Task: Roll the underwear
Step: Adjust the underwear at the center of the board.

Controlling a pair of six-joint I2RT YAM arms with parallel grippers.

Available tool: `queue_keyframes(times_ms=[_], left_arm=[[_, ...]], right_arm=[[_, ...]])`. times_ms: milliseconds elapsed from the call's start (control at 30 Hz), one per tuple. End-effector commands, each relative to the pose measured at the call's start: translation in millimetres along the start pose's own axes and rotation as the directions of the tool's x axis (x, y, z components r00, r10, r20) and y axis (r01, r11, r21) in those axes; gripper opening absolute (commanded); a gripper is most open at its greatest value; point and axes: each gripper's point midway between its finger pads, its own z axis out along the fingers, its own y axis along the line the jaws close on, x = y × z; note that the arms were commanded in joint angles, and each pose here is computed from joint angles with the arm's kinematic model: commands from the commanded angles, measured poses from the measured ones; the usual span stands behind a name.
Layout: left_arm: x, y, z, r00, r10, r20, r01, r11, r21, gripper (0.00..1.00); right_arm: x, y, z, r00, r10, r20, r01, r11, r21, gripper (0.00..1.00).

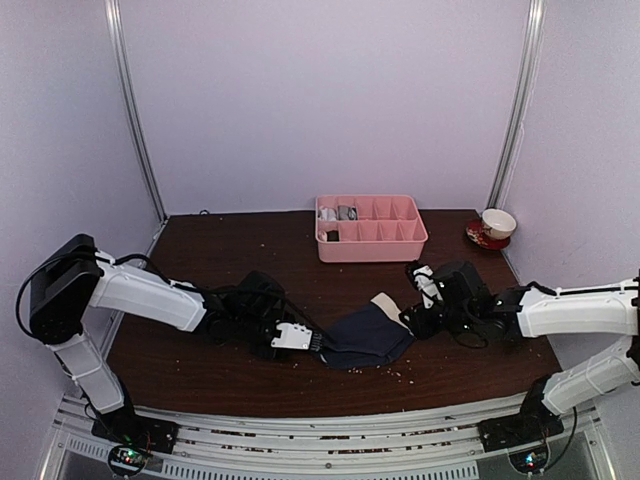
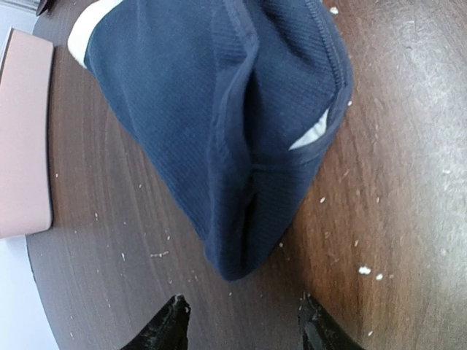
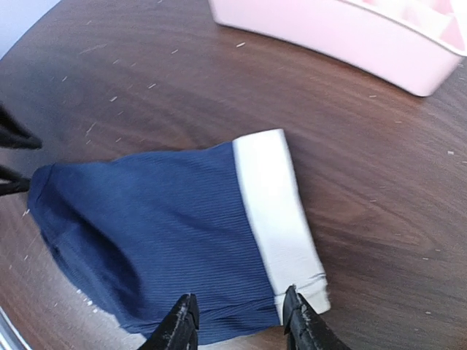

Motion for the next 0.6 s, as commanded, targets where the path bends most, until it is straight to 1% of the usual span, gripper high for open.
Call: queue_keyframes(times_ms=[0, 100, 233, 333, 467, 567], left_arm=[[-12.2, -6.6, 9.8, 0.999, 0.027, 0.029, -0.027, 1.000, -0.004, 0.53], [-12.8, -8.8, 17.0, 0.999, 0.035, 0.009, -0.035, 0.999, -0.016, 0.53], [-12.9, -7.6, 22.7, 0.999, 0.047, -0.018, -0.048, 0.998, -0.051, 0.50], [-12.6, -9.9, 25.6, 0.998, 0.058, -0.033, -0.059, 0.997, -0.055, 0.43], [-10.3, -15.7, 28.4, 0.995, 0.088, -0.052, -0.092, 0.993, -0.068, 0.38], [-7.3, -16.6, 30.3, 0.991, 0.107, -0.077, -0.114, 0.990, -0.088, 0.27]], right_arm=[[21.6, 35.2, 8.0, 0.995, -0.074, -0.067, 0.063, 0.987, -0.147, 0.43], [32.5, 41.5, 20.6, 0.992, -0.022, -0.123, 0.003, 0.989, -0.151, 0.44], [32.8, 38.9, 31.5, 0.991, 0.042, -0.127, -0.057, 0.991, -0.117, 0.45], [30.8, 30.3, 37.2, 0.990, 0.071, -0.124, -0.079, 0.995, -0.057, 0.45], [34.6, 17.9, 45.5, 0.984, 0.107, -0.139, -0.108, 0.994, 0.003, 0.46], [39.4, 10.2, 49.6, 0.980, 0.131, -0.151, -0.128, 0.991, 0.032, 0.46]])
